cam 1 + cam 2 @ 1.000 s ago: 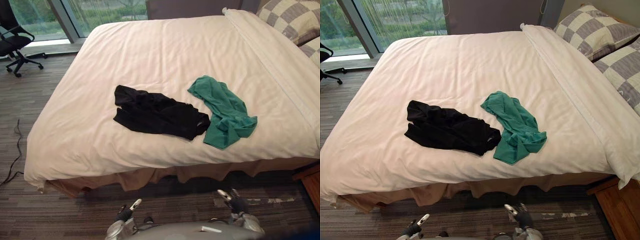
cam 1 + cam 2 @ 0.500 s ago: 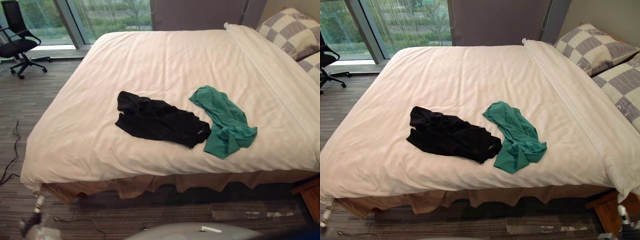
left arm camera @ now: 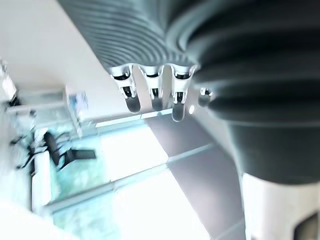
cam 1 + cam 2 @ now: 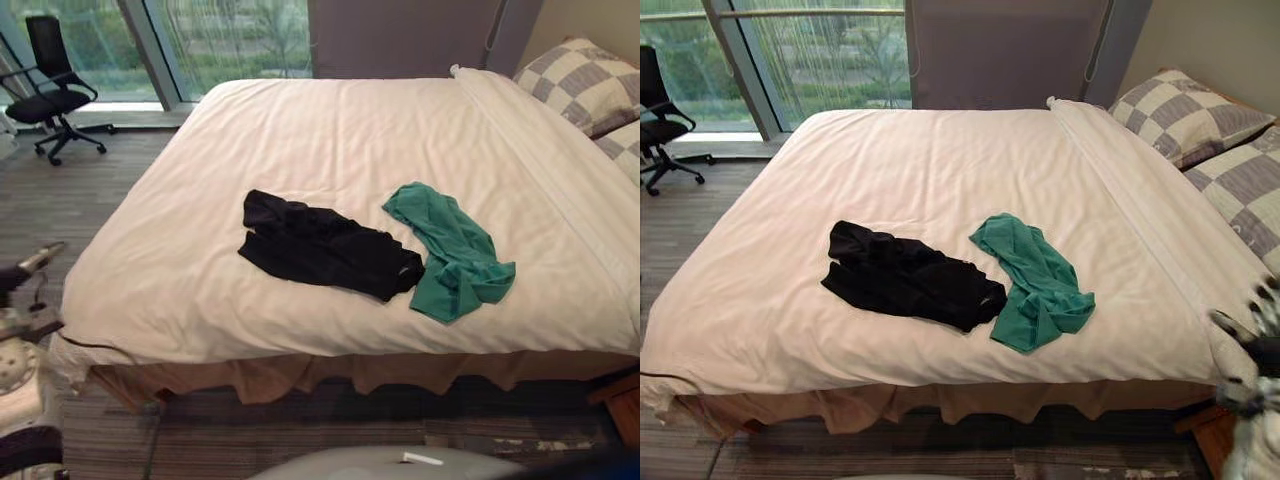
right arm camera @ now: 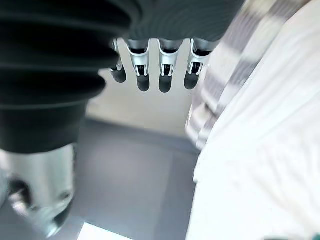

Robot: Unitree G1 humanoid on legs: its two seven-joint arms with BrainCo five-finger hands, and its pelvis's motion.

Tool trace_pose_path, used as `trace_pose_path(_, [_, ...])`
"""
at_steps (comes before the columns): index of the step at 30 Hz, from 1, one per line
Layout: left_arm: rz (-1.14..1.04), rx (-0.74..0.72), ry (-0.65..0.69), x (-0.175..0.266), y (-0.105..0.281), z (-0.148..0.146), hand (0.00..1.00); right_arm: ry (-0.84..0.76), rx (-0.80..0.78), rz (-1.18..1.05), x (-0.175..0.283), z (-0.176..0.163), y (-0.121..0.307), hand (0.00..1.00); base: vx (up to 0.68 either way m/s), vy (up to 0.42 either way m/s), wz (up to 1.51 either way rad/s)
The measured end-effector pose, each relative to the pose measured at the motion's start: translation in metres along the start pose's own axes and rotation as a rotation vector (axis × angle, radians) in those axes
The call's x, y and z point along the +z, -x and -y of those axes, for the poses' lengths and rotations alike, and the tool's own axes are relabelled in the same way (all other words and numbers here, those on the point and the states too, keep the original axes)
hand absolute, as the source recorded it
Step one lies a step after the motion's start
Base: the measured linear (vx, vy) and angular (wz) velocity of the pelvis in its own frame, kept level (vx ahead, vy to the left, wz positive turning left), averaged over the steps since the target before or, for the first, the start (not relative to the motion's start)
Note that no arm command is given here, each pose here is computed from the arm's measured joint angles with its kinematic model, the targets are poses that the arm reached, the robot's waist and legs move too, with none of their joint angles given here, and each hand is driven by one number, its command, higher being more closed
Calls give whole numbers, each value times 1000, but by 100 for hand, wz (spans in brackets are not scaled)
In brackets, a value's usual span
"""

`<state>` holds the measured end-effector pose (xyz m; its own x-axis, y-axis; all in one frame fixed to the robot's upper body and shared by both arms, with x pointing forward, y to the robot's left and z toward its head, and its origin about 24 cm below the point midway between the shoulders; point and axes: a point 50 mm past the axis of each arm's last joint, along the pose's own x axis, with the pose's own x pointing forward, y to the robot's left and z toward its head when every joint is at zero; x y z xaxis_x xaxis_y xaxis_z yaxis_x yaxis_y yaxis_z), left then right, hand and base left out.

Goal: Tidy the bed and pick cloth on bed and put in laundry

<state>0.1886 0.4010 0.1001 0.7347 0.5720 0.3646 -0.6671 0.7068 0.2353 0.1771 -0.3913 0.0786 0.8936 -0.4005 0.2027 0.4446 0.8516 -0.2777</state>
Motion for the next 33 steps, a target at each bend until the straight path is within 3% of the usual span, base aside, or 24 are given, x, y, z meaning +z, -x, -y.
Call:
trace_pose_path(8, [-37,-282,-57,8,21,87,0,119,261,-49,7,-61,-16,0,-7,-10,-10])
trace_pose_path(18, [-45,-335,-168,11,17,113,0,55,323,-1,22,-101,-21,0,-5,8,-12])
trace_pose_path(25, [36,-285,-201,30,-2,122,0,-5,292,97,47,-111,-28,0,-47,-3,-6])
trace_pose_path(27, [55,-264,-230,34,-8,124,0,-19,294,102,49,-113,-28,0,-23,-9,-21])
trace_pose_path(30, [28,-243,-307,36,-51,127,0,-39,322,150,62,-127,-40,0,-46,-3,-38])
trace_pose_path(33, [148,-186,-270,93,-98,139,0,-64,377,243,89,-150,-58,0,-80,-3,-36])
